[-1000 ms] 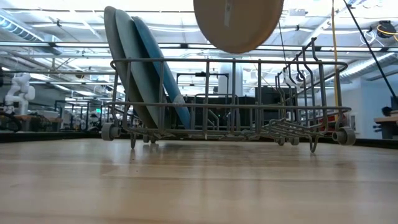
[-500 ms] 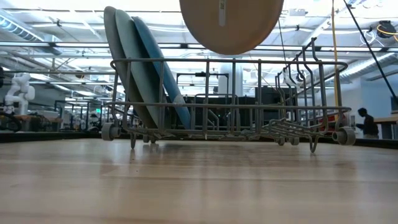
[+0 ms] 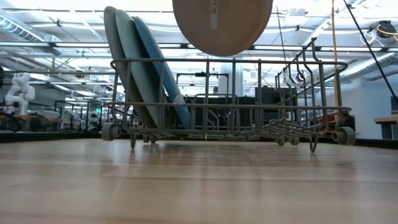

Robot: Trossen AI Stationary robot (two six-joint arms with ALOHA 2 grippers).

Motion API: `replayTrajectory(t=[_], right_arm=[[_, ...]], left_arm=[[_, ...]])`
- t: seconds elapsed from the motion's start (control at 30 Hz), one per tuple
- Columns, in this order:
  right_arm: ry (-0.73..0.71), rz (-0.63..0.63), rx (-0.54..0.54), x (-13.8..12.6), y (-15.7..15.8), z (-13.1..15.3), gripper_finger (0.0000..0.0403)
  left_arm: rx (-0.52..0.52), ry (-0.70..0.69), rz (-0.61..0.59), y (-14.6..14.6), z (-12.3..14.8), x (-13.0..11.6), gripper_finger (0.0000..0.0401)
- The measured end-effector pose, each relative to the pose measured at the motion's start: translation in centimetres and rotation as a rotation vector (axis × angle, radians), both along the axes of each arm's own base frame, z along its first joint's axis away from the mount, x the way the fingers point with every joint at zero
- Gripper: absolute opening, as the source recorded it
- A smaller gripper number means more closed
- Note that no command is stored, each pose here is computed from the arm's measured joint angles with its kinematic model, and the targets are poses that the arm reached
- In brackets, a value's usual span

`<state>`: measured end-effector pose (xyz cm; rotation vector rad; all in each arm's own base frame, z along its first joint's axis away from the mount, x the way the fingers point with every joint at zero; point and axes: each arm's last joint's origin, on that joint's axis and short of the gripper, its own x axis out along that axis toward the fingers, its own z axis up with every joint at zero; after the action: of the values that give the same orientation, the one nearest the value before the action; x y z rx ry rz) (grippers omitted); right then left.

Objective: Sort dishes
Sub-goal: Put the light gray plate into the dish rack

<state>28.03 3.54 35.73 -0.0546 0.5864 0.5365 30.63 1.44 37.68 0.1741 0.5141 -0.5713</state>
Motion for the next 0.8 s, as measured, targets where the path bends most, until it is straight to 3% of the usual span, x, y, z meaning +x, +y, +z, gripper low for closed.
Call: replayTrajectory(t=[0.3, 0.53, 0.8], right_arm=[[0.005, -0.003, -0.015, -0.1, -0.1, -0.1, 0.0000], [0.015, -0.012, -0.003, -0.4, -0.1, 0.1, 0.0013], [-0.021, -0.149, -0.011, -2.4, -0.4, 1.8, 0.0097]], left_arm=[[0.079, 0.003, -0.067, -0.1, -0.8, 0.1, 0.0019], [0.083, -0.005, -0.066, -0.6, -0.7, 0.3, 0.0012], [0.090, -0.032, -0.010, -0.5, -0.4, 0.6, 0.0003]])
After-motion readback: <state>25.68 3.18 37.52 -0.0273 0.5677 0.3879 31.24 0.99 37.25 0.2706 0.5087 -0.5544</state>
